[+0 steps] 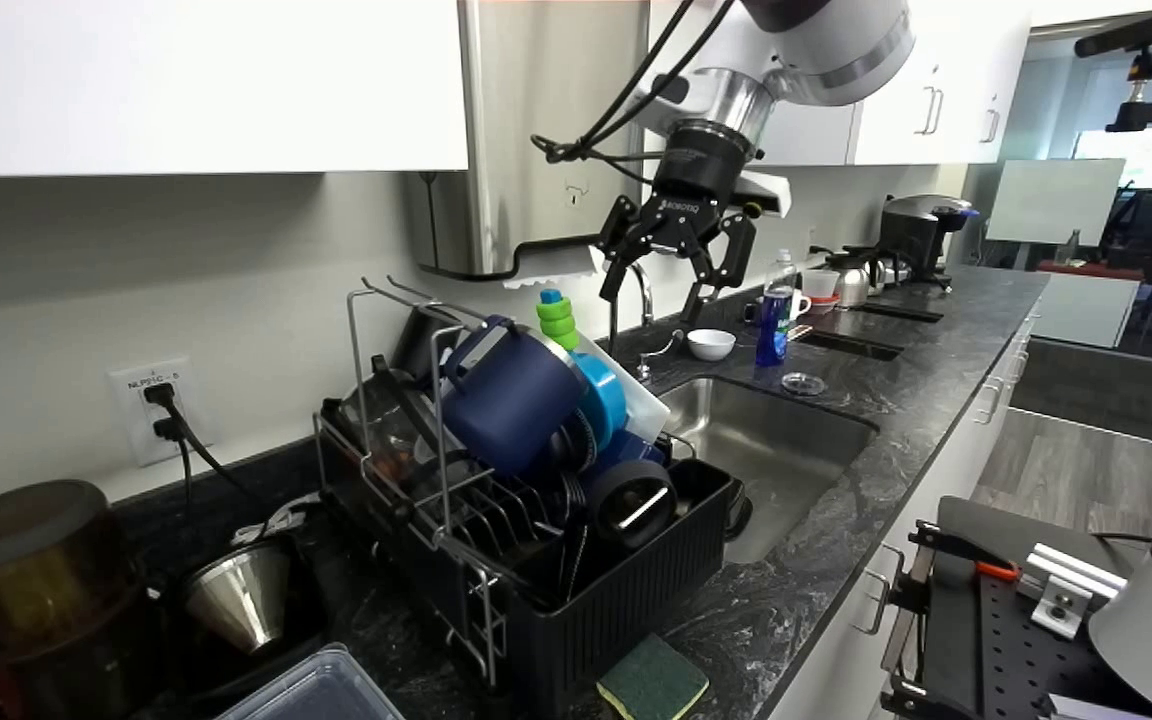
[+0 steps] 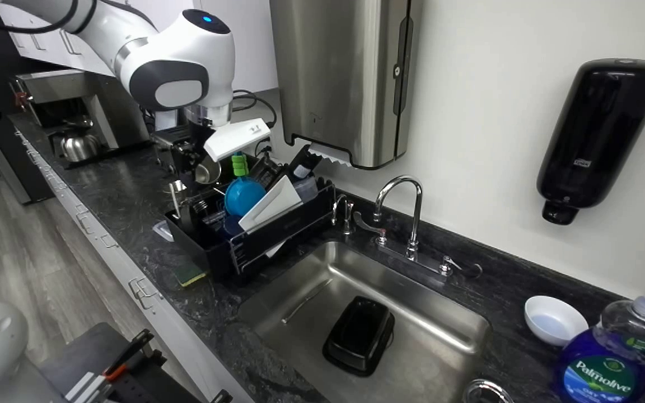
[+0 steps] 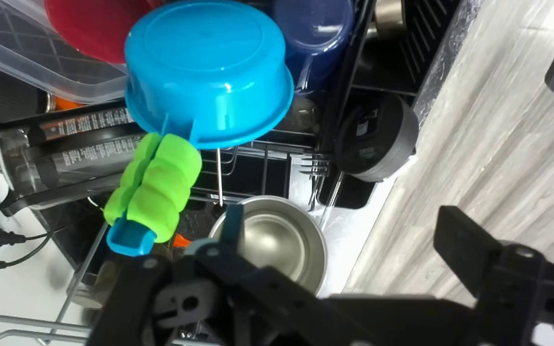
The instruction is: Pick up the blue cup from the dish rack and put it in the sink.
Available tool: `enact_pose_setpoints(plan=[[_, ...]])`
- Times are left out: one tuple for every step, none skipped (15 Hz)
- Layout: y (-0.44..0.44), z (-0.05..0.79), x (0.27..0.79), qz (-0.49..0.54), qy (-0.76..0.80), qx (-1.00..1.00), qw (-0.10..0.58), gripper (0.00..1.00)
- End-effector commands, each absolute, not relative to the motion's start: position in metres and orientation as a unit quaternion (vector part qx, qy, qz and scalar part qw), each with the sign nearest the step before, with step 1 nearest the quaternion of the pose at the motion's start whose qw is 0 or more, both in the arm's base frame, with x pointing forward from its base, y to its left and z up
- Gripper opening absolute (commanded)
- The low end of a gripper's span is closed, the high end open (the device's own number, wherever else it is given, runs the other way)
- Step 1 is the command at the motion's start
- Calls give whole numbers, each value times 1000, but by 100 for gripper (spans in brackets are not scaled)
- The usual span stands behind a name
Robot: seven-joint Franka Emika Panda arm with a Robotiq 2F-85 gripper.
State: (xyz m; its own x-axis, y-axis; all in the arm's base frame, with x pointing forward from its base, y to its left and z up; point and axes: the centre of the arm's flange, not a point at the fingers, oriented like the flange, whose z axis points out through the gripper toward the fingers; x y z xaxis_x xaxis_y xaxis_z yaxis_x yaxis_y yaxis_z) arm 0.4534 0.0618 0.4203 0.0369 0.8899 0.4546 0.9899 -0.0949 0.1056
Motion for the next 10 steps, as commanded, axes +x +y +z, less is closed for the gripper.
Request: enact_pose_setpoints(plan=[[66, 412, 471, -203, -637, -725, 166, 100], [68, 409, 472, -201, -634, -726, 175, 100], [71, 406, 472, -200, -633, -726, 182, 100], [74, 404, 473, -199, -632, -725, 189, 100], [77, 402, 474, -197, -630, -725, 196, 100], [80, 400, 474, -198, -629, -724, 203, 100], [83, 399, 475, -197, -628, -723, 212, 100], [86, 399, 474, -199, -626, -722, 220, 100], [89, 398, 472, -199, -624, -720, 229, 100], [90, 399, 472, -195, -623, -720, 236, 100]])
